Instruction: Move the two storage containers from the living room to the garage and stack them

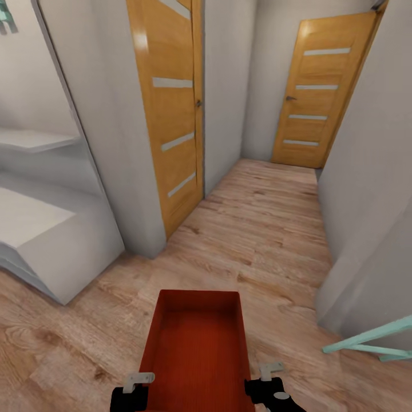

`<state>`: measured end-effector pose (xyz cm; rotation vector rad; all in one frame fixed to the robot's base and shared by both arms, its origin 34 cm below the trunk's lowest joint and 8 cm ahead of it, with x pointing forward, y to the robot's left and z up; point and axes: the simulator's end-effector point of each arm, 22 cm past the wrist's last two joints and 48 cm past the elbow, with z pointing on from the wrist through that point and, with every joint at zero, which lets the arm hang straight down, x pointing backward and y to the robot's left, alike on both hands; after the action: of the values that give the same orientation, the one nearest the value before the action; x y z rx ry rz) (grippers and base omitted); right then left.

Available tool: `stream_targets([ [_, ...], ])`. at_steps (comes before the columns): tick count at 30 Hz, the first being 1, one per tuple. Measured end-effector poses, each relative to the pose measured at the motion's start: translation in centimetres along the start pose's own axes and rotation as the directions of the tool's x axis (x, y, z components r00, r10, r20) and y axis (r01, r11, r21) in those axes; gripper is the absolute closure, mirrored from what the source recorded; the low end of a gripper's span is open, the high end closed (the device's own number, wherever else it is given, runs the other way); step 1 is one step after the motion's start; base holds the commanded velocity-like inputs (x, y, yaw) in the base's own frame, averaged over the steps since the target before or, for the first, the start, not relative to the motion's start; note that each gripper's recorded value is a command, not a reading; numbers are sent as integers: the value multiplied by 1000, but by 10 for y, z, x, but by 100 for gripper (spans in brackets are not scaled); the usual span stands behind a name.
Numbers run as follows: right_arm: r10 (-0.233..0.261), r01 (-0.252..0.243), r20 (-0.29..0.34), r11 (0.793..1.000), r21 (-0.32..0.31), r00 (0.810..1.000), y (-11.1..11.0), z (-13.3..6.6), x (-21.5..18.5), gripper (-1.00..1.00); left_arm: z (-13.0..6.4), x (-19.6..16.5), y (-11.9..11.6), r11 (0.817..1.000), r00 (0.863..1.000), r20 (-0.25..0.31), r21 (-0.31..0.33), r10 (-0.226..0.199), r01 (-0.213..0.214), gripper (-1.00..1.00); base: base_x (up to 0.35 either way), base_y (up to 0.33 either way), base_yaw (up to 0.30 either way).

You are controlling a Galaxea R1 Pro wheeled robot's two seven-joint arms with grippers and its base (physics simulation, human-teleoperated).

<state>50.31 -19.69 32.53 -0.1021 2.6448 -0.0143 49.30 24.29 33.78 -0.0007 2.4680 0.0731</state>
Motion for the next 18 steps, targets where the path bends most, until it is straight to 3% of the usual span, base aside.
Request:
stream_targets([
  [9, 0, 0, 0, 1000, 0, 1000, 0, 0, 0, 100, 0, 0, 0, 1000, 1000, 0, 0, 0, 0, 100, 311, 0, -2],
  [18, 0, 0, 0, 1000, 0, 1000, 0, 0, 0, 100, 0, 0, 0, 1000, 1000, 0, 0, 0, 0, 100, 42, 0, 0],
])
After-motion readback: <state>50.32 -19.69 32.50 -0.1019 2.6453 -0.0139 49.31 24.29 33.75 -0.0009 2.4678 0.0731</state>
